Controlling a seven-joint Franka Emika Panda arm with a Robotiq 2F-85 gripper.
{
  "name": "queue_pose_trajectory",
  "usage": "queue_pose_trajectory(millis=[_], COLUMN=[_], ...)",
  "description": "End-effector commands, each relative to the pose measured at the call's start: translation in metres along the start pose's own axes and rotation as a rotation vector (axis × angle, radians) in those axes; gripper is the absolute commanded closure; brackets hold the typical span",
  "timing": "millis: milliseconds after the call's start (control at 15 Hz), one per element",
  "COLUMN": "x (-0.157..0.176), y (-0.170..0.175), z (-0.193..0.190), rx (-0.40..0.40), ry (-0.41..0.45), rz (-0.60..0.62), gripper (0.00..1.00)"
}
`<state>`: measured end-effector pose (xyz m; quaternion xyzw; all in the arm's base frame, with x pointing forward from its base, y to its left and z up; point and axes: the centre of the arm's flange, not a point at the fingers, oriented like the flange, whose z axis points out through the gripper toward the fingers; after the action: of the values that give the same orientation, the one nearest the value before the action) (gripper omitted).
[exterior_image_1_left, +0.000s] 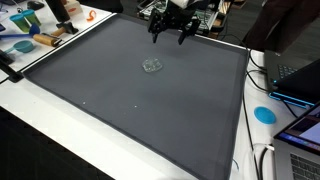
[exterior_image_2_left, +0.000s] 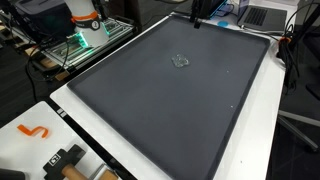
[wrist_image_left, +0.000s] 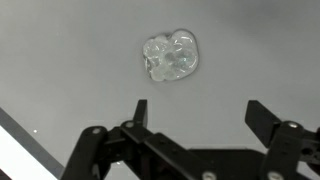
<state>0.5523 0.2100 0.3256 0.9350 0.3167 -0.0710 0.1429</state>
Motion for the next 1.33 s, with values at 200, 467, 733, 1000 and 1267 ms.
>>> queue_pose_trajectory(millis=[200, 467, 733, 1000, 1267], x=[0.023, 0.033, 0.043, 0.050, 0.056], y=[-0.015, -0.024, -0.032, -0.038, -0.039], z=[-0.002, 0.000, 0.006, 0.011, 0.017], rx=[-0.092, -0.124, -0.151, -0.172, -0.188], ry=[-0.089, -0.119, -0.138, -0.151, -0.171], rz=[0.109, 0.168, 0.228, 0.274, 0.320], gripper=[0.00, 0.00, 0.00, 0.00, 0.00])
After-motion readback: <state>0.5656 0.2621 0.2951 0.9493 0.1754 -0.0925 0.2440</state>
